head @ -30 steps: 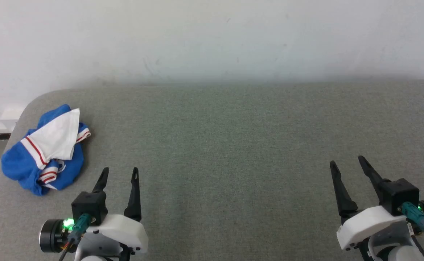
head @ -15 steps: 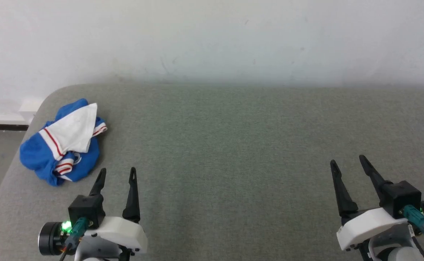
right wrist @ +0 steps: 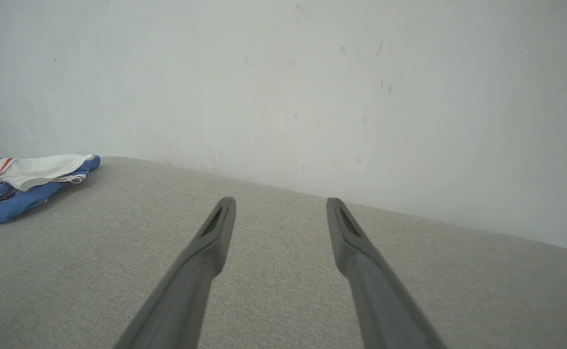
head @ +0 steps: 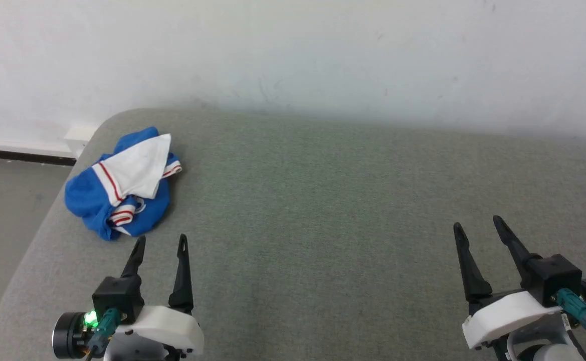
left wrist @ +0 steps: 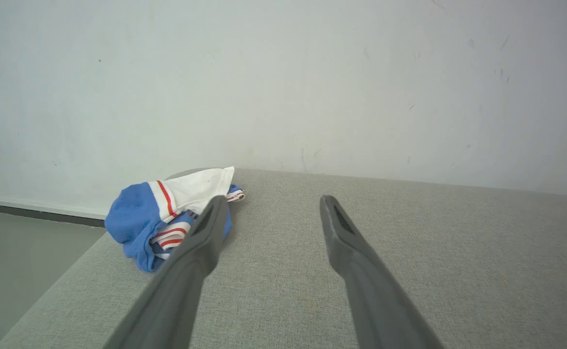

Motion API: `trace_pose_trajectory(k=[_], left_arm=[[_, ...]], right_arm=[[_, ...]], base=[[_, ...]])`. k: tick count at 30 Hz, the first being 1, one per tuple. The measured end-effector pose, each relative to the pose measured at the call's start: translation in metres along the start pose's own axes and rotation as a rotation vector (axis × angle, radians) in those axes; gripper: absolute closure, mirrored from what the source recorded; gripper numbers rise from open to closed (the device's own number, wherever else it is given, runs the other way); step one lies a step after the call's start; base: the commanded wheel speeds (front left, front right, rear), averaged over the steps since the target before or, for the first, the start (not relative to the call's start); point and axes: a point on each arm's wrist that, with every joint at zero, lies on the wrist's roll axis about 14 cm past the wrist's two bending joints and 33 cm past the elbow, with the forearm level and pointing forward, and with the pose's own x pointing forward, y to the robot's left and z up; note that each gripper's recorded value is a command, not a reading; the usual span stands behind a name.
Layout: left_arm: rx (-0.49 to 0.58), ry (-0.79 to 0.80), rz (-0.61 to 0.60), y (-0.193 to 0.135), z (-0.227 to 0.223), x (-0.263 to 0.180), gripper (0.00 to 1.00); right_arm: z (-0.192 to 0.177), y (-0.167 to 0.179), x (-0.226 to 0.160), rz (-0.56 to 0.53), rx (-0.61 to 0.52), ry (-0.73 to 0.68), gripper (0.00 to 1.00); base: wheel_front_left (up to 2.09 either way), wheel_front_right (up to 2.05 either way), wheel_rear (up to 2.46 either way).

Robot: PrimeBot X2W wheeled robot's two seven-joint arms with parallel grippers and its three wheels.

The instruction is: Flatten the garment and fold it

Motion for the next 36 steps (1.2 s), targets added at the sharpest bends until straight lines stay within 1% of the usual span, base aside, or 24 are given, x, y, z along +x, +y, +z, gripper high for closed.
trace_pose_trajectory(k=[36], left_arm=[[-0.022, -0.075, 0.249, 0.07, 0.012, -0.054, 0.0]], right_arm=[[0.005, 0.082, 0.036, 0.252, 0.038, -0.063, 0.0]], base=[[0.0, 0.0, 0.0]])
